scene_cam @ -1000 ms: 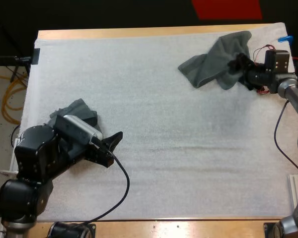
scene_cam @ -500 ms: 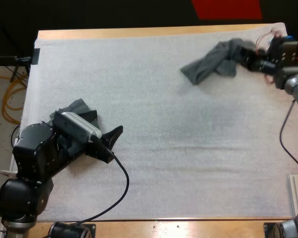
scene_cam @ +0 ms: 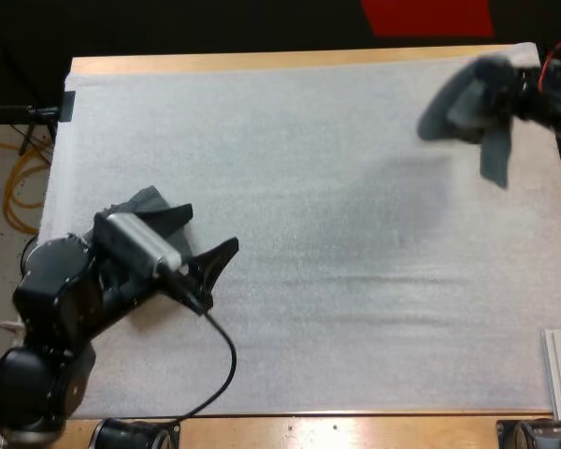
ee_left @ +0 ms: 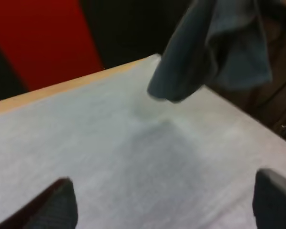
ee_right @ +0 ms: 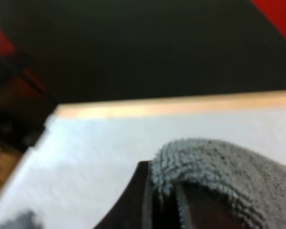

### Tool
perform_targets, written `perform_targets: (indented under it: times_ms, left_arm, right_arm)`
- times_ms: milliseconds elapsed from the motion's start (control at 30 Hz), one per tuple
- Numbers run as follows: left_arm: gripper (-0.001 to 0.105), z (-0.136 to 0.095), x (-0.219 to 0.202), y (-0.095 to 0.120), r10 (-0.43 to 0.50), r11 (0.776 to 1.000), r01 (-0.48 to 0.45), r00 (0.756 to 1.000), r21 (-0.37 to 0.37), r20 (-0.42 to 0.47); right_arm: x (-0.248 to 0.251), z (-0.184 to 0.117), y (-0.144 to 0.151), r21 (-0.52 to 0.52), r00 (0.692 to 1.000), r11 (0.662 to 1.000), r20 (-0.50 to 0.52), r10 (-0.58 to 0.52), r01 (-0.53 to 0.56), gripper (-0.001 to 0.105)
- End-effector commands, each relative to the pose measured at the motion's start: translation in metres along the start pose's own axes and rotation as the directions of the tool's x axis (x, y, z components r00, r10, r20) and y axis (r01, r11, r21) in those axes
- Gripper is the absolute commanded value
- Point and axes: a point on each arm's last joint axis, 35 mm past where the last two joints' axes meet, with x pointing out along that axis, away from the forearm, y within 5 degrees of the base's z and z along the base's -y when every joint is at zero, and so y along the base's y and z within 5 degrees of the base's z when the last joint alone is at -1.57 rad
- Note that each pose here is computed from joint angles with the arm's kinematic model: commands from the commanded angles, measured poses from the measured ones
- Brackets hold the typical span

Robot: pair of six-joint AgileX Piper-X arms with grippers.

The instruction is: Pick towel from pile fold and stack

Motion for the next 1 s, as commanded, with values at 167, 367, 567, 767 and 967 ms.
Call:
perform_targets:
  times_ms: [167,367,567,767,967]
  left_arm:
    - [0.073,-0.014,-0.023,-0.014,-0.021,1.0,0.021,0.999,-0.018,-0.042]
    - [0.073,-0.026,-0.035,-0.018,-0.011,1.0,0.01,0.995,-0.014,-0.097]
    - [0.073,-0.028,-0.035,-0.018,-0.009,1.0,0.008,0.993,-0.006,-0.114]
    - [0.073,-0.028,-0.035,-0.018,-0.009,1.0,0.008,0.993,-0.004,-0.114]
    - [0.073,-0.028,-0.035,-0.018,-0.009,1.0,0.008,0.993,-0.004,-0.114]
  right_arm:
    - [-0.032,-0.014,0.009,-0.075,0.952,0.968,-0.179,-0.248,0.238,0.0]
    - [-0.019,-0.029,0.036,-0.021,0.946,0.985,-0.276,-0.169,0.17,0.0]
    - [0.031,-0.08,0.1,0.097,0.942,0.994,-0.337,-0.017,0.053,0.0]
    - [0.072,-0.126,0.181,0.1,0.942,0.99,-0.31,0.127,-0.1,0.0]
    - [0.1,-0.137,0.24,0.069,0.924,0.961,-0.267,0.275,-0.267,0.0]
